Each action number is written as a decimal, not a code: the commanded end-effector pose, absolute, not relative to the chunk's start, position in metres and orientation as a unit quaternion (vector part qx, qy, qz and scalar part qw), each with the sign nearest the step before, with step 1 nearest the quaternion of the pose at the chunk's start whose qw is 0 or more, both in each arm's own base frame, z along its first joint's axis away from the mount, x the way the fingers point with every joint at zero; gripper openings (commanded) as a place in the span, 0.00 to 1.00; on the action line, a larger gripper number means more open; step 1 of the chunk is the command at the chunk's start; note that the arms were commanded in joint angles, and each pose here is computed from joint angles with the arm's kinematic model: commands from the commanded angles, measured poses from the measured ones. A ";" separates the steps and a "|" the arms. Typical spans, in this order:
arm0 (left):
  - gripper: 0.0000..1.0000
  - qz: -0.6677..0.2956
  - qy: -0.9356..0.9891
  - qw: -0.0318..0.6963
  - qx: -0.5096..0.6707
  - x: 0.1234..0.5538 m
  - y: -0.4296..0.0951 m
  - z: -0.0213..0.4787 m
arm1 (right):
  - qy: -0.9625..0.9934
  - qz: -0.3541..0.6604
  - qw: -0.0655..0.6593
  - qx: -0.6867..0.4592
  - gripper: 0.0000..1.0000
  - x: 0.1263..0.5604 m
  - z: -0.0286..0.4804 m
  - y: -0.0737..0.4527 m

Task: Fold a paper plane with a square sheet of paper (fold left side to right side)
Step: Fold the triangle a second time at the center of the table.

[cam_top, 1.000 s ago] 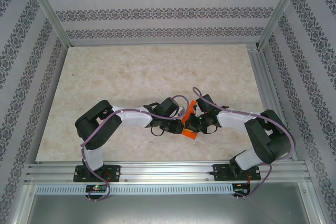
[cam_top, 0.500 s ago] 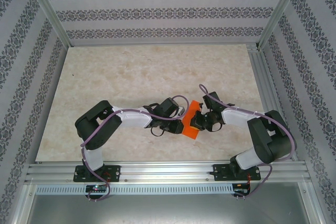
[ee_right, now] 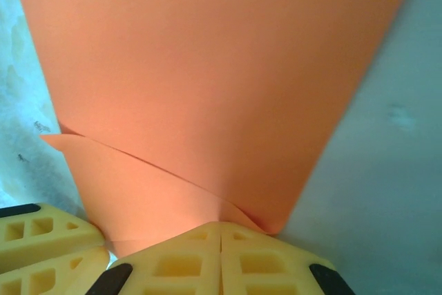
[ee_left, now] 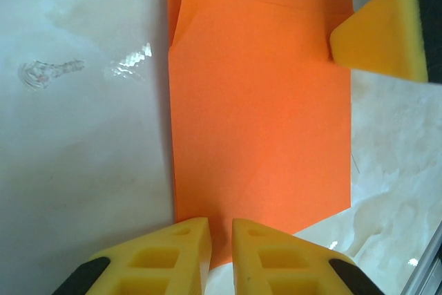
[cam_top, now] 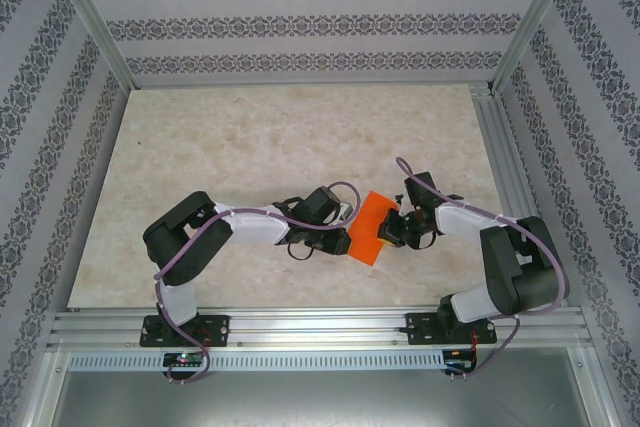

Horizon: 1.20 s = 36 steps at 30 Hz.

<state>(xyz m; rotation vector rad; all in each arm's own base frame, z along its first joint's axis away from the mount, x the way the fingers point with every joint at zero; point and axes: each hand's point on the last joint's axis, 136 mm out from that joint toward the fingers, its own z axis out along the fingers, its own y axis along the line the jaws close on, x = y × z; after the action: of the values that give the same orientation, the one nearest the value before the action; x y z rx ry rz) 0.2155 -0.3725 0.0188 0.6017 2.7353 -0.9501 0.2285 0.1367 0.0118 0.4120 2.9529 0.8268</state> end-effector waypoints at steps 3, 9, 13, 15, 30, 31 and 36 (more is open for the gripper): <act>0.20 -0.246 0.950 0.049 0.187 0.200 -0.337 -0.025 | 0.966 0.206 0.054 0.149 0.08 0.238 0.019 0.102; 0.20 -0.250 0.948 0.051 0.189 0.200 -0.340 -0.023 | 0.957 0.243 0.083 0.134 0.08 0.248 0.046 0.111; 0.20 -0.249 0.948 0.054 0.189 0.200 -0.339 -0.021 | 0.947 0.280 0.097 0.126 0.08 0.246 0.065 0.130; 0.20 -0.249 0.948 0.056 0.190 0.200 -0.339 -0.020 | 0.945 0.293 0.088 0.118 0.08 0.240 0.066 0.145; 0.20 -0.245 0.949 0.057 0.191 0.200 -0.339 -0.020 | 0.954 0.285 0.039 0.085 0.08 0.235 0.024 0.200; 0.20 -0.244 0.949 0.056 0.191 0.200 -0.338 -0.020 | 0.957 0.275 0.037 0.086 0.08 0.235 0.020 0.196; 0.20 -0.241 0.950 0.056 0.191 0.199 -0.336 -0.021 | 0.968 0.233 0.024 0.095 0.08 0.231 0.006 0.171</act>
<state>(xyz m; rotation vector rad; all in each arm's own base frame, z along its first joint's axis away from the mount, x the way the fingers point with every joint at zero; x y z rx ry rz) 0.2155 -0.3722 0.0181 0.6011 2.7343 -0.9412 0.2253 0.1885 0.0116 0.2864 2.9806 0.8371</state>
